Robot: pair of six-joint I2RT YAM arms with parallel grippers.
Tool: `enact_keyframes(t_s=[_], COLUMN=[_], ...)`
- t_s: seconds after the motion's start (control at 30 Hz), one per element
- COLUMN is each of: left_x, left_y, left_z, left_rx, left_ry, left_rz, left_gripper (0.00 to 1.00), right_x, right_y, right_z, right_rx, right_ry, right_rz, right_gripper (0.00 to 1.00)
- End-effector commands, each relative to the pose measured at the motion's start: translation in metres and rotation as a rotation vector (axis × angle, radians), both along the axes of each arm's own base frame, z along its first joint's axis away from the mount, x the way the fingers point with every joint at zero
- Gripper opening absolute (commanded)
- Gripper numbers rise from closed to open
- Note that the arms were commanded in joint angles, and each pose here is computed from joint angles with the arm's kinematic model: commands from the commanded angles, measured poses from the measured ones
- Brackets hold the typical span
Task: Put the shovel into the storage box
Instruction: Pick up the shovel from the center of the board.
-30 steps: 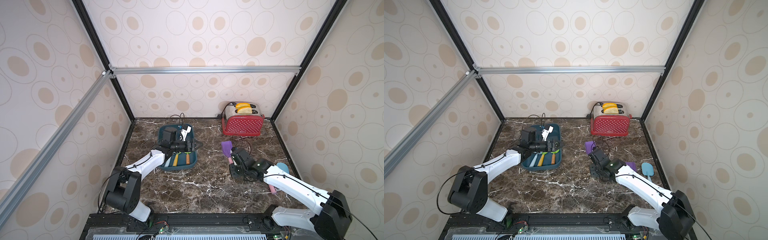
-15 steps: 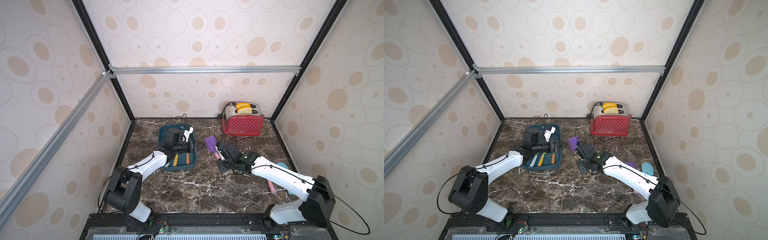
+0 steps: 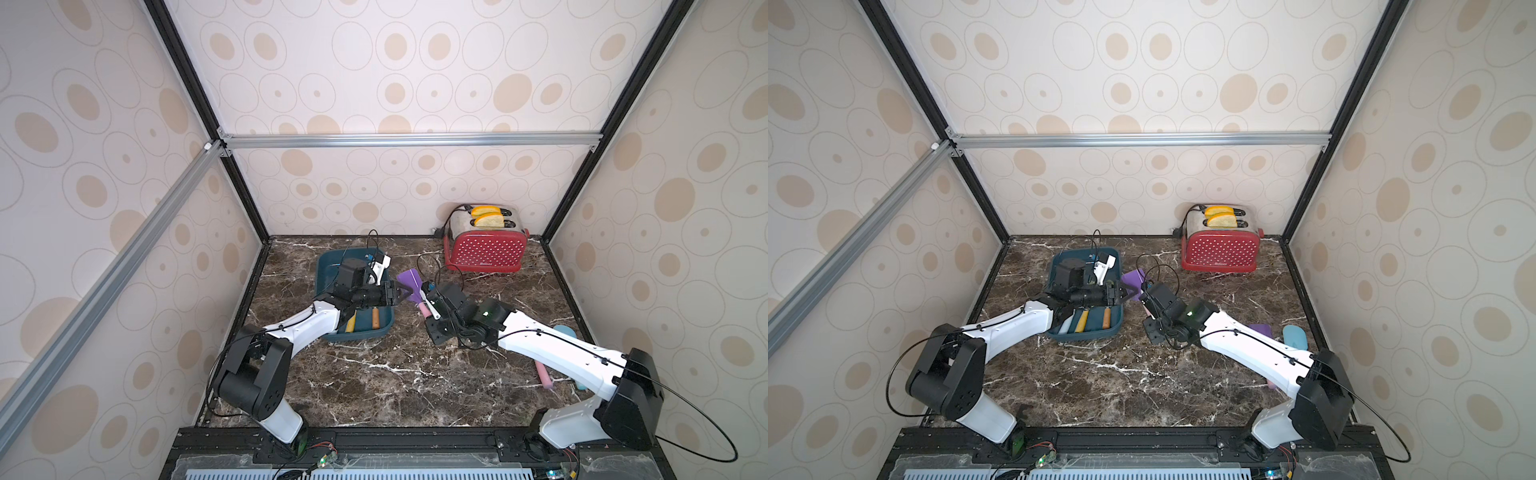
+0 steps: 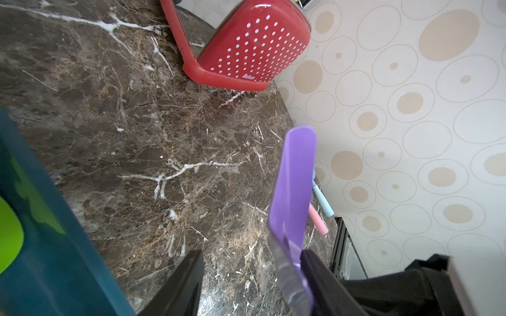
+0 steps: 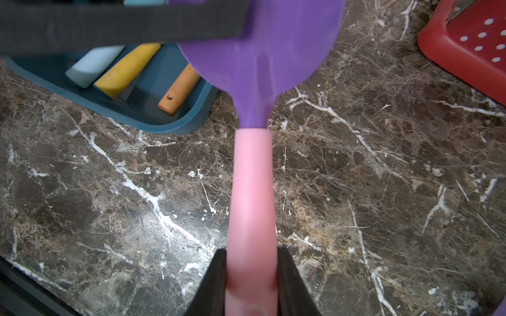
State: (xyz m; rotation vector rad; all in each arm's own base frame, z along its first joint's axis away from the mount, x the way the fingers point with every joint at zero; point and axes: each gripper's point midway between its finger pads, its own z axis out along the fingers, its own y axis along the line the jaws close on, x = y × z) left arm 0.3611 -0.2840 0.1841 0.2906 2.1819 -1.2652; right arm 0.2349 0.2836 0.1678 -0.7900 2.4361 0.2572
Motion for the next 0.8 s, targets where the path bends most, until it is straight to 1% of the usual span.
enact_keyframes(t_s=[0.0,0.03,0.1,0.17,0.23,0.3,0.4,0.43,0.5,0.53,0.77], left_x=[0.011,0.012,0.012,0.012,0.011,0.011,0.01,0.01,0.011,0.012,0.016], left_y=[-0.007,-0.007,-0.008,-0.008,-0.007,-0.007,-0.007,-0.007,-0.007,-0.007,-0.009], left_z=[0.024,0.027,0.03,0.032,0.032,0.032,0.033,0.034,0.035,0.034,0.036], left_rx=[-0.047,-0.053,-0.059,-0.062,-0.063,-0.063,-0.064,-0.066,-0.064,-0.062,-0.042], left_ry=[-0.064,-0.071,-0.076,-0.075,-0.074,-0.07,-0.071,-0.073,-0.075,-0.073,-0.083], left_rz=[0.013,0.012,0.012,0.012,0.013,0.013,0.013,0.013,0.015,0.016,0.008], left_gripper=[0.54,0.51,0.43,0.33,0.24,0.19,0.15,0.14,0.12,0.12,0.09], right_x=[-0.003,-0.004,-0.005,-0.004,-0.004,-0.003,-0.002,-0.001,-0.001,0.0,-0.002], right_y=[0.009,0.01,0.01,0.01,0.011,0.011,0.013,0.012,0.013,0.012,0.002], right_z=[0.008,0.007,0.006,0.006,0.006,0.006,0.006,0.006,0.006,0.008,0.029], right_rx=[0.009,0.007,0.003,-0.002,0.0,-0.002,-0.003,-0.007,-0.009,-0.011,-0.02], right_ry=[-0.011,-0.009,-0.012,-0.018,-0.022,-0.024,-0.025,-0.027,-0.034,-0.042,-0.111], right_rz=[0.025,0.027,0.027,0.023,0.022,0.022,0.02,0.018,0.02,0.018,0.017], right_gripper=[0.0,0.0,0.0,0.0,0.0,0.0,0.01,0.05,0.1,0.14,0.31])
